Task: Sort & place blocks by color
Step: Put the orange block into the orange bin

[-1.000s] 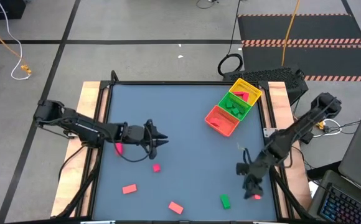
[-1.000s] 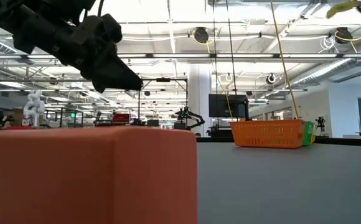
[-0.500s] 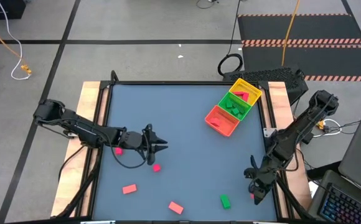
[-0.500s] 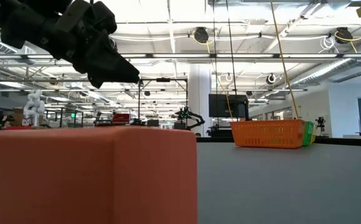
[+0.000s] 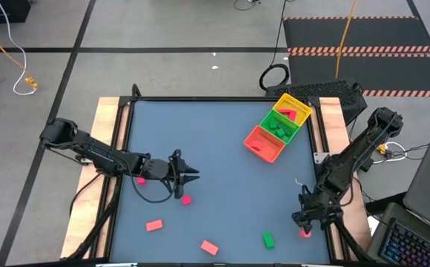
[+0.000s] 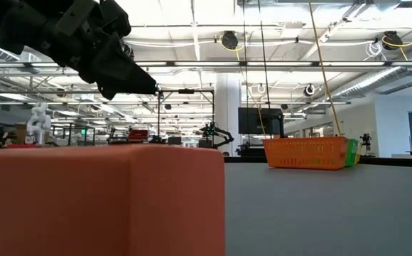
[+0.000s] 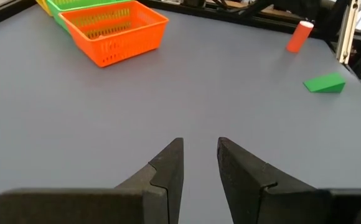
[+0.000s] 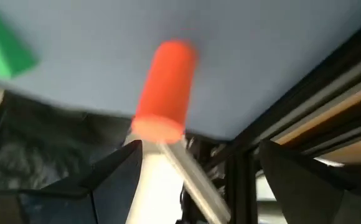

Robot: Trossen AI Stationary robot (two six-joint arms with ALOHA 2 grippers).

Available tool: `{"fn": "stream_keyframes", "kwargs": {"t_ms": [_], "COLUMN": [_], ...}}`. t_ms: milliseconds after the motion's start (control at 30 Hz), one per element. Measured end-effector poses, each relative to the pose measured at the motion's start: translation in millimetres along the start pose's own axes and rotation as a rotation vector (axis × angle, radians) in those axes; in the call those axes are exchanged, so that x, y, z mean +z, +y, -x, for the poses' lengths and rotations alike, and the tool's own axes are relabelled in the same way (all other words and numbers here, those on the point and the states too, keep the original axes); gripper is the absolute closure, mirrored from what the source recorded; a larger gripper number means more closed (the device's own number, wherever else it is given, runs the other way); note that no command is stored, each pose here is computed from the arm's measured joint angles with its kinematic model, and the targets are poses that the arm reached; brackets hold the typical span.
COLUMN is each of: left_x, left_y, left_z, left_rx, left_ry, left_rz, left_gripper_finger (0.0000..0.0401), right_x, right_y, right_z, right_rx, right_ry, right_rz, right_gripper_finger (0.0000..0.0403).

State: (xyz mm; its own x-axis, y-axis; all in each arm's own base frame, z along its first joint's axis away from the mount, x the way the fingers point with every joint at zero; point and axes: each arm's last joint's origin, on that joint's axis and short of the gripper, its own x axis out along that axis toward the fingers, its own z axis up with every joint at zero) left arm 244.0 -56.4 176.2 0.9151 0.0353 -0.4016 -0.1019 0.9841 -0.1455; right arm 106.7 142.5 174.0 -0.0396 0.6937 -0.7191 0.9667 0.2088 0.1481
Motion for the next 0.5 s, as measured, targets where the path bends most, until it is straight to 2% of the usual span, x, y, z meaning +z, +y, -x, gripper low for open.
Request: {"fn": "stream_keyframes", "kwargs": {"t_ms": [200,500], "left_x": [-5,-9], "left_y": [2,-1], "left_z": [0,1], "left_rx": [0.015,0.015], "left_ry": [0.052,0.086], "left_rz": [-0.013,0.004], "left_gripper_finger": [0.0302,0.0302], "right_x": [3,5], "right_y": [2,14], "right_z": [-1,-18], "right_rx": [0.038,0.047], "right_ry": [-0.058,-0.035], "right_rz": [-0.009,0.027], "right_gripper_finger": [0.009,0.009]}}
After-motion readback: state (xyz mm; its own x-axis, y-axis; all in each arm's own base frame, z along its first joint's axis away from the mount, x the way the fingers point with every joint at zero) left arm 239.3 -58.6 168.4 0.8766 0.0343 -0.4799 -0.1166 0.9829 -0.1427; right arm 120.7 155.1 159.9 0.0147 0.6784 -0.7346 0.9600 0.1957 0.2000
